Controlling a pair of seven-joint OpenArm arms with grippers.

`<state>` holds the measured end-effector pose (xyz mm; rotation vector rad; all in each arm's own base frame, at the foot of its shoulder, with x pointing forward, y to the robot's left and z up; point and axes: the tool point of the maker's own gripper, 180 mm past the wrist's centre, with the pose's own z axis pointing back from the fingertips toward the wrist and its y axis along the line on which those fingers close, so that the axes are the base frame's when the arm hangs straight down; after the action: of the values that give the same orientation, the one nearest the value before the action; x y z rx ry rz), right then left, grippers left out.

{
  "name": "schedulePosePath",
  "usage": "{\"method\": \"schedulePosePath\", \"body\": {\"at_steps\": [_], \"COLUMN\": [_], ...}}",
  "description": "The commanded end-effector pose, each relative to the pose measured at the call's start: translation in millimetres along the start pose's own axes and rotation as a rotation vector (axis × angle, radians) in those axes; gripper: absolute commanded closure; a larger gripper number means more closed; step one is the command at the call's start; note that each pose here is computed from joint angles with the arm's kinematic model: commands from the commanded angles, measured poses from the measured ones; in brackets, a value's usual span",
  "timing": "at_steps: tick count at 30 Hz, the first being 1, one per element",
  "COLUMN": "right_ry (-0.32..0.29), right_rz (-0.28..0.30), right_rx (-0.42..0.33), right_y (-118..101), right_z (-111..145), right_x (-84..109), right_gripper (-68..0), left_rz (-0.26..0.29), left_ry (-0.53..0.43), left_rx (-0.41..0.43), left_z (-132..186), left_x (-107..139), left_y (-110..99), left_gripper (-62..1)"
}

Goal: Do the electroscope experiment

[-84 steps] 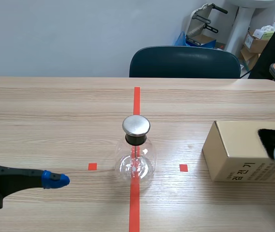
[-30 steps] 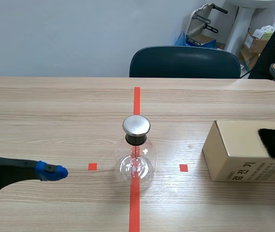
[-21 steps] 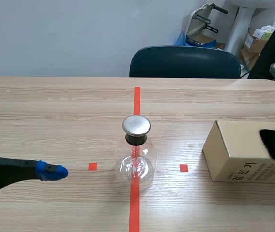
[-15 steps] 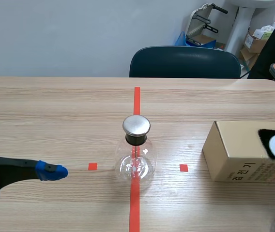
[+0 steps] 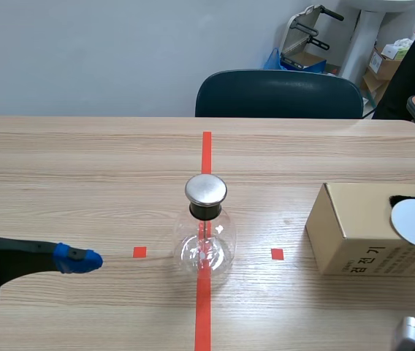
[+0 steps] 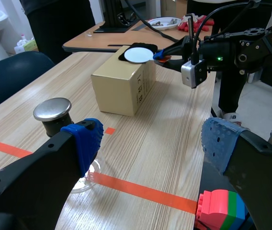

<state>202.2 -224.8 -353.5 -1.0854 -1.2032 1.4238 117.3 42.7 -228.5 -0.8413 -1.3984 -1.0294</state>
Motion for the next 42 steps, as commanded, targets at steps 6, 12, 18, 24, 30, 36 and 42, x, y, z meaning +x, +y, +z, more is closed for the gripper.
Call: {"method": "schedulePosePath", "body": {"at_steps": [6,12,18,24,30,36,42], "right_ry": [0.261,0.004,0.25,0.095,0.118,0.227,-0.025], "right_rz": [0.032,0.047,0.036,0.042,0.04,0.042,0.047], "right_rx": [-0.059,-0.056,-0.064,-0.061,-0.062,-0.063,-0.058], "right_y": [-14,-14,-16,-15,-15,-16,-14], "right_z": [3,-6,-1,-6,-6,-2,-7], "right_x": [-51.4,-6.9,-50.3,-23.0,-27.0,-47.0,-1.7], "right_gripper": [-1.0,-1.0,-1.0,-1.0,-1.0,-1.0,-1.0], "left_rz": [0.015,0.014,0.009,0.009,0.009,-0.002,-0.002], "left_ry": [-0.025,-0.018,-0.014,-0.014,-0.015,-0.015,-0.015], "left_rx": [0.004,0.005,0.01,0.01,0.01,0.021,0.021], "left_z": [-1,-1,-1,-1,-1,-1,-1], "left_x": [5,4,3,3,3,3,3], "left_y": [-2,-2,-1,-1,-1,1,1], "left_gripper": [-45.2,-45.2,-45.2,-45.2,-45.2,-45.2,-45.2]}}
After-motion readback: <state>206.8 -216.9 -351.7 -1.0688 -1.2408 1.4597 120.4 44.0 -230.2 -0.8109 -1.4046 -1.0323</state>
